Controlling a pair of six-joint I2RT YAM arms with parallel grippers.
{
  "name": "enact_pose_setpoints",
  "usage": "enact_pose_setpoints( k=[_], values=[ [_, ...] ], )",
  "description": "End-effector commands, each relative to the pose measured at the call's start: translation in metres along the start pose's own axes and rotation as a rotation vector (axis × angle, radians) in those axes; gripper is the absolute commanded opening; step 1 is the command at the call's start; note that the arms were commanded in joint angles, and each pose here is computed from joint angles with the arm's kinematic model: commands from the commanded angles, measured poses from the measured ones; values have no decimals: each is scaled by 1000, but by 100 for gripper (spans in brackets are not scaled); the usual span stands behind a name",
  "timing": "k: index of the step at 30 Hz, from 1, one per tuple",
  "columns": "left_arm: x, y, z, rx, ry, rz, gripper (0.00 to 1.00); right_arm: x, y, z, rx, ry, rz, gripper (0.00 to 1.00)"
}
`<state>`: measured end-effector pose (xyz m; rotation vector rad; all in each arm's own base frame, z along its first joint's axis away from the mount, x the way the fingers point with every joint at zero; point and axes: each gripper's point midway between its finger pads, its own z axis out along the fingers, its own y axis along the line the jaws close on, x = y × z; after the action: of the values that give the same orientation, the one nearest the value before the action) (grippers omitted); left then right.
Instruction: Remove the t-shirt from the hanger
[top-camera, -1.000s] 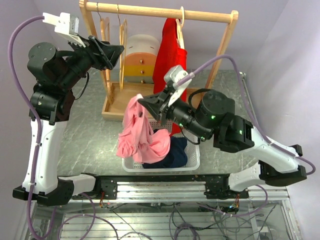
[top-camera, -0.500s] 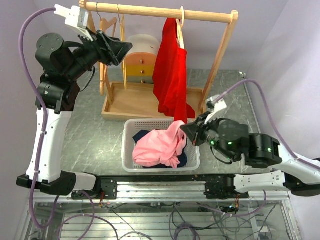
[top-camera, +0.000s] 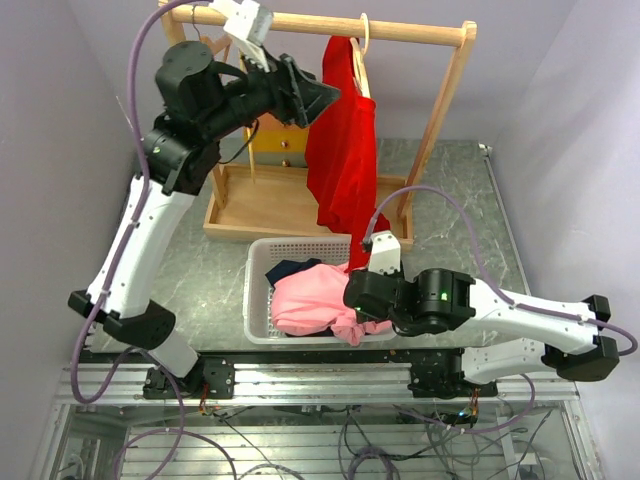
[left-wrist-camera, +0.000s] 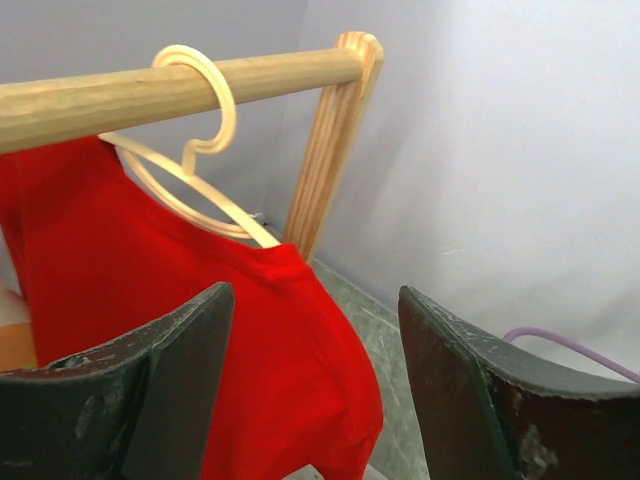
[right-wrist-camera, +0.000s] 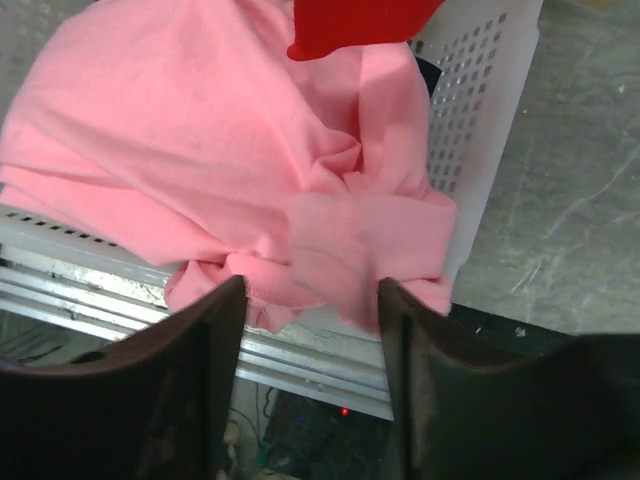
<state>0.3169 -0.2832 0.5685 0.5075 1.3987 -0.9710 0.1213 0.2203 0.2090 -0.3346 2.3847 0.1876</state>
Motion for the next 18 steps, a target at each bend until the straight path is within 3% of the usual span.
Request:
enact_pose_setpoints(
  k=[1,3,5,11,18],
  values=[
    [4,-4,18,-5,7,17,78,-27,3,-28,-77,-68,67,62],
    [5,-1,27,-12,3,14,78,-49,12,-44,-160,-130,59,73],
    [7,3,37,-17,3,8,83,-69,17,-59,-213,-188,56,76],
    [4,15,59,-54,-32,2,98,-111,12,-86,-201,-301,52,74],
    [10,30,78,-105,-51,2,99,-109,25,-78,-211,-290,39,74]
  ],
)
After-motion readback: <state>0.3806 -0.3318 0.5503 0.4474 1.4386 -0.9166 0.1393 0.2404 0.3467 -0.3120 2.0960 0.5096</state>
